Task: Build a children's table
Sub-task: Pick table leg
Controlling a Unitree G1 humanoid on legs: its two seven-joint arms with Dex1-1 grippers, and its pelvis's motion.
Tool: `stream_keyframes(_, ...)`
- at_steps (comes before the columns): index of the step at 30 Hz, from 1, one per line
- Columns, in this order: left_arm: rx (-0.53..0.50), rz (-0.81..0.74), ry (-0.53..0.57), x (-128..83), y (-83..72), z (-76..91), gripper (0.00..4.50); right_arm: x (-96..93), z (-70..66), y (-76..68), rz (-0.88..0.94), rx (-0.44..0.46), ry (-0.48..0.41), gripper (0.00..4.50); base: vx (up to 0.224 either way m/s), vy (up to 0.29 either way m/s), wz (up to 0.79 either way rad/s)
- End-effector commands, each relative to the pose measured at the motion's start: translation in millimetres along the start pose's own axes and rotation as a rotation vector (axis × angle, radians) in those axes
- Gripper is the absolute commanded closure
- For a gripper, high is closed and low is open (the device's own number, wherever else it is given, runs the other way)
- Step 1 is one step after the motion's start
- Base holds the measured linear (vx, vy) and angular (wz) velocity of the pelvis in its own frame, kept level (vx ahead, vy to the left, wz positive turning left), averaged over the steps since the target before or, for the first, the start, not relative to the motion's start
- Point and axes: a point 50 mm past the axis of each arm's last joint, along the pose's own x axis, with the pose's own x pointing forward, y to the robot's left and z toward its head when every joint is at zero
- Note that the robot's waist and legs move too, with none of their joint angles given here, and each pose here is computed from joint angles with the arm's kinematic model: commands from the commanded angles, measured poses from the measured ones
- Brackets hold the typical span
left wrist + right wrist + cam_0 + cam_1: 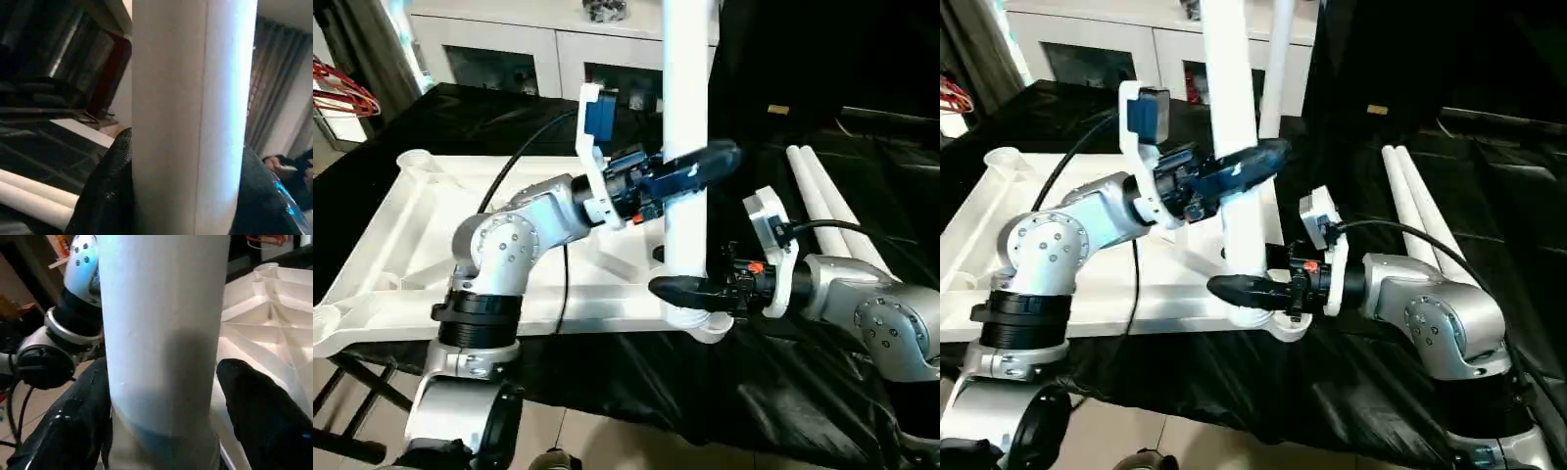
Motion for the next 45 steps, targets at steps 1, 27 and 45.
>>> stream_keyframes(1,0.006,-0.055,0.029,5.1,-5.6,-0.9,2.64,-0.8,4.3,-0.9,-0.002,-0.018,0.006,0.95,0.000,0.000,0.00)
stream_keyframes(27,0.090,0.407,0.031,9.9,24.9,-9.7,1.46,12.0,-1.8,-24.9,-0.272,-0.043,-0.076,2.55,0.000,0.000,0.00)
stream_keyframes(45,0.159,0.543,0.001,23.0,25.0,-7.2,2.57,9.9,3.3,-35.4,-0.326,-0.028,-0.069,1.86,0.000,0.000,0.00)
